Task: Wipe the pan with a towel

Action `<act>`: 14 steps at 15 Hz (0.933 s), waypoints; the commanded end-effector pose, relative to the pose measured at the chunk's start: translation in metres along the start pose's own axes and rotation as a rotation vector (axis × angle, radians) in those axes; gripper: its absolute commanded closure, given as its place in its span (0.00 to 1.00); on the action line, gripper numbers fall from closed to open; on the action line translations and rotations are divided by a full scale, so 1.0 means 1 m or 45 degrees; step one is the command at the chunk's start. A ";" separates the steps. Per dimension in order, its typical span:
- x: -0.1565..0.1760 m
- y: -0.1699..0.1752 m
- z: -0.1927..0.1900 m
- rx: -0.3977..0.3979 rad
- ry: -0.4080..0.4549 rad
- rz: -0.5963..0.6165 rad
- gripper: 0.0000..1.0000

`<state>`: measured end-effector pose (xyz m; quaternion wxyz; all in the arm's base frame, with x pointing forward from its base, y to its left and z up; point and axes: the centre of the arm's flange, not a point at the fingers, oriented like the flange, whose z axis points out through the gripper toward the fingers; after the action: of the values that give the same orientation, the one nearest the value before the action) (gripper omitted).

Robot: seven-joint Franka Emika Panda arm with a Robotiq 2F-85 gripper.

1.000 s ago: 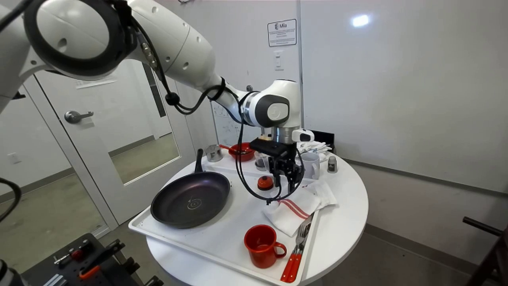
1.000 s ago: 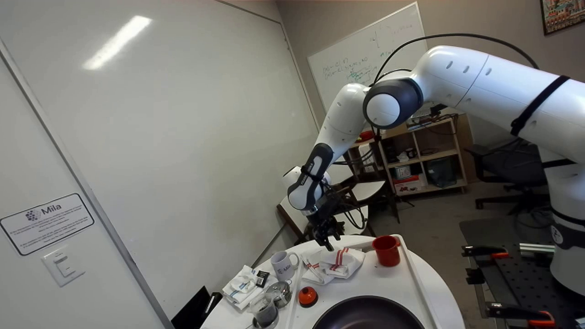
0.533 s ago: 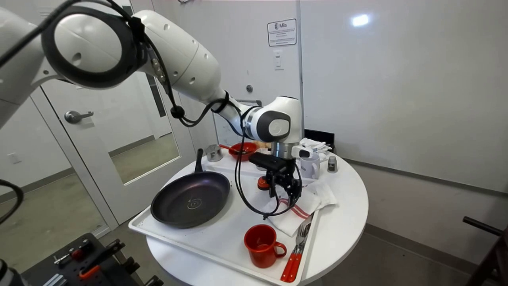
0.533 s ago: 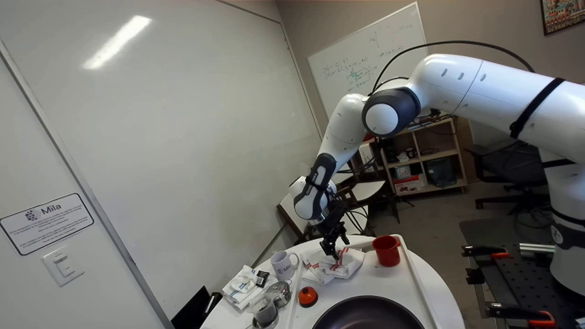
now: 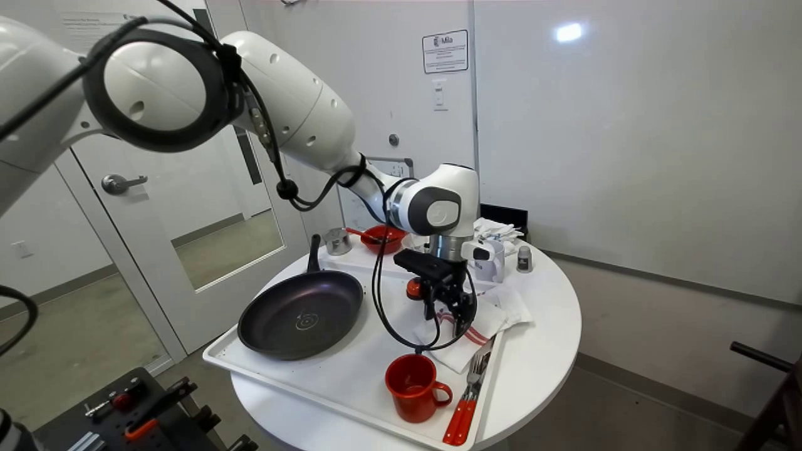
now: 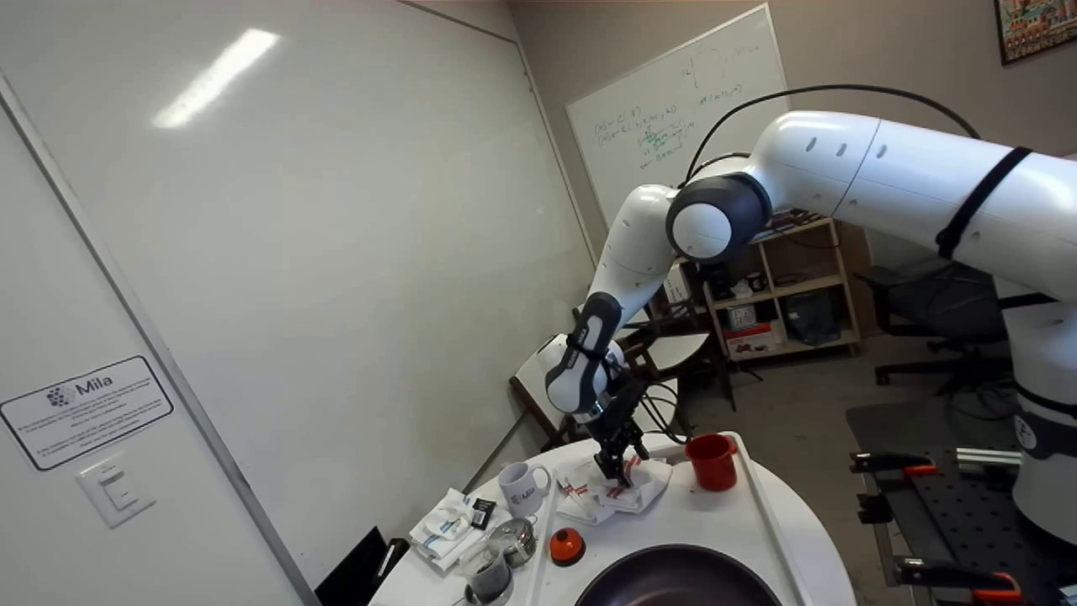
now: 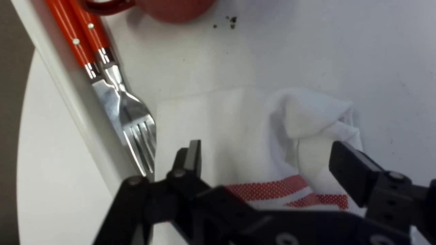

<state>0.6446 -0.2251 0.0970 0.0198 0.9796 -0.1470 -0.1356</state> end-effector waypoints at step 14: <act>0.038 0.011 0.033 0.112 -0.056 0.004 0.00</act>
<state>0.6533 -0.2410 0.0650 -0.0164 0.9773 -0.1541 -0.1443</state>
